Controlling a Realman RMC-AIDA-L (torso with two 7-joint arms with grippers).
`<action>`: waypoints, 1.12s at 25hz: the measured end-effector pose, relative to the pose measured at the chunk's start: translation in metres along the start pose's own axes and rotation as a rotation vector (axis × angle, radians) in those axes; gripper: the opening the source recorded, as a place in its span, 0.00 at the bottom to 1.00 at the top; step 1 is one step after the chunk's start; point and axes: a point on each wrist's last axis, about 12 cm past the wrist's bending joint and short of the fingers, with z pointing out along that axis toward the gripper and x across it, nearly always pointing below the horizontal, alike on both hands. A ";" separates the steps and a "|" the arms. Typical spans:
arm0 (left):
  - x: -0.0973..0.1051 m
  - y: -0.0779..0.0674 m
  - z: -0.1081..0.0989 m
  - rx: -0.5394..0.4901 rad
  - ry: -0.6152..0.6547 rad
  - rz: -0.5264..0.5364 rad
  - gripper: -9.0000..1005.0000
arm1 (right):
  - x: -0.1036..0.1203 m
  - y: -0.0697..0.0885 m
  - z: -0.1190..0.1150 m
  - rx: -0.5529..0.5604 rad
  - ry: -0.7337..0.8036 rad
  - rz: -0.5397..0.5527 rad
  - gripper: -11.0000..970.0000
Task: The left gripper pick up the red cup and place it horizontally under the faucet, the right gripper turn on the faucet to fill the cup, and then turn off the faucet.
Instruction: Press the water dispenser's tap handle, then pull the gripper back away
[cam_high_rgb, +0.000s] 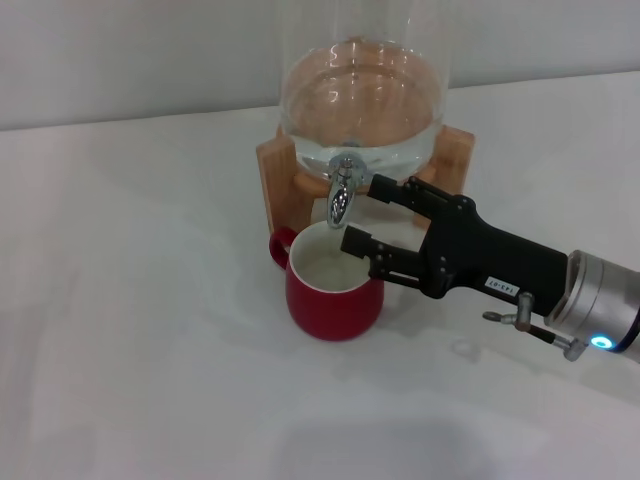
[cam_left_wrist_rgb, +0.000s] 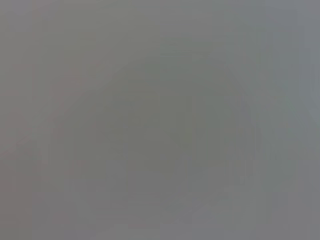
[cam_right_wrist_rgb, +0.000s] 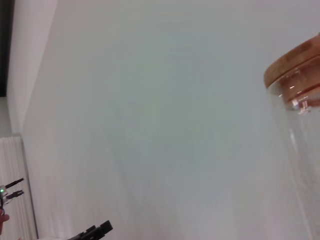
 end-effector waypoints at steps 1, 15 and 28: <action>0.000 0.000 0.000 0.000 0.000 0.000 0.88 | 0.000 0.000 0.000 0.002 0.000 -0.001 0.88; 0.000 0.000 0.001 0.001 -0.001 0.000 0.88 | -0.001 -0.004 -0.005 0.028 -0.002 -0.009 0.88; 0.000 -0.002 0.004 0.008 -0.005 -0.002 0.88 | -0.002 -0.009 -0.006 0.059 0.004 -0.019 0.88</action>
